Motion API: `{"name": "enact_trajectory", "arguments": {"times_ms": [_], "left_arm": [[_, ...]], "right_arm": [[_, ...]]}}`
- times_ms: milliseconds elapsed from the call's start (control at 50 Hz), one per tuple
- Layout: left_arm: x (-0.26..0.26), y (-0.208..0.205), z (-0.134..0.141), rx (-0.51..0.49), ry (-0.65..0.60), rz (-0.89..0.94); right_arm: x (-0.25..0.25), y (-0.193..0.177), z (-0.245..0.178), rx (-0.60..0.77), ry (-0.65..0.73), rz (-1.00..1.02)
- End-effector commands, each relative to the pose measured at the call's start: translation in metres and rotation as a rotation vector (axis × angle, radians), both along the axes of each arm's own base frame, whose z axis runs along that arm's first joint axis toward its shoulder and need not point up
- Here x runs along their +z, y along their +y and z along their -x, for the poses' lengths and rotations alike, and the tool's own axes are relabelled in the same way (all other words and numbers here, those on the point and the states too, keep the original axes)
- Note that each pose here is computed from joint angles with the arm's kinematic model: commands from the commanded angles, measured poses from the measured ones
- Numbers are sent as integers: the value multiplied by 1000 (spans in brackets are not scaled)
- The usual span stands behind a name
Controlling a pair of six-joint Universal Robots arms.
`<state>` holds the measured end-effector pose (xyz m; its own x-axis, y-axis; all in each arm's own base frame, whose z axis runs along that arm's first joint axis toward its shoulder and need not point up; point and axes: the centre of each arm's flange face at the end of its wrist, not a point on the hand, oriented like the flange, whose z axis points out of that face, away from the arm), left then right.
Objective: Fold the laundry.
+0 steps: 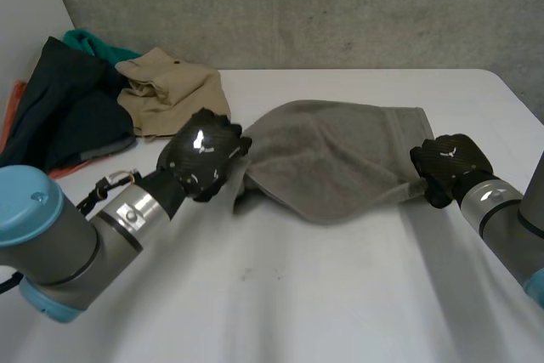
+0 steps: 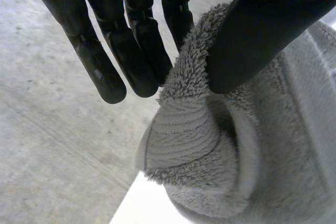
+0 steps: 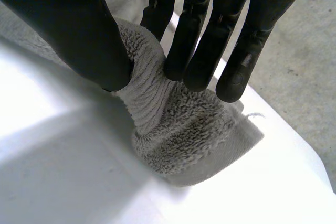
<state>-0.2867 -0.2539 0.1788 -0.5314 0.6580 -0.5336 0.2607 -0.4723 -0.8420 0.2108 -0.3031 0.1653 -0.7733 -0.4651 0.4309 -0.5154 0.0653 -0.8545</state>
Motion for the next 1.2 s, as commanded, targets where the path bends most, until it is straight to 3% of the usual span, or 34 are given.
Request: {"name": "enact_trajectory", "arguments": {"times_ms": [20,200,340,480,560,720,900,1080,1200], "left_arm": [[5,1,-19,50,-101,10],[53,13,-27,72,-119,11],[80,15,-21,88,34,-137],[81,8,-18,295,223,-308],[78,15,0,369,264,-336],[59,52,36,403,231,-414],[43,50,50,440,327,-520],[-14,63,57,536,185,-585],[-24,74,49,584,158,-593]], "right_arm": [[12,1,2,-13,-8,27],[21,8,0,18,-26,29],[23,13,1,21,-22,5],[34,20,3,15,-18,-2],[41,22,4,12,-21,13],[43,22,6,6,-21,20],[39,25,5,17,-19,3],[39,22,8,2,-19,11],[42,13,18,-29,-21,24]]}}
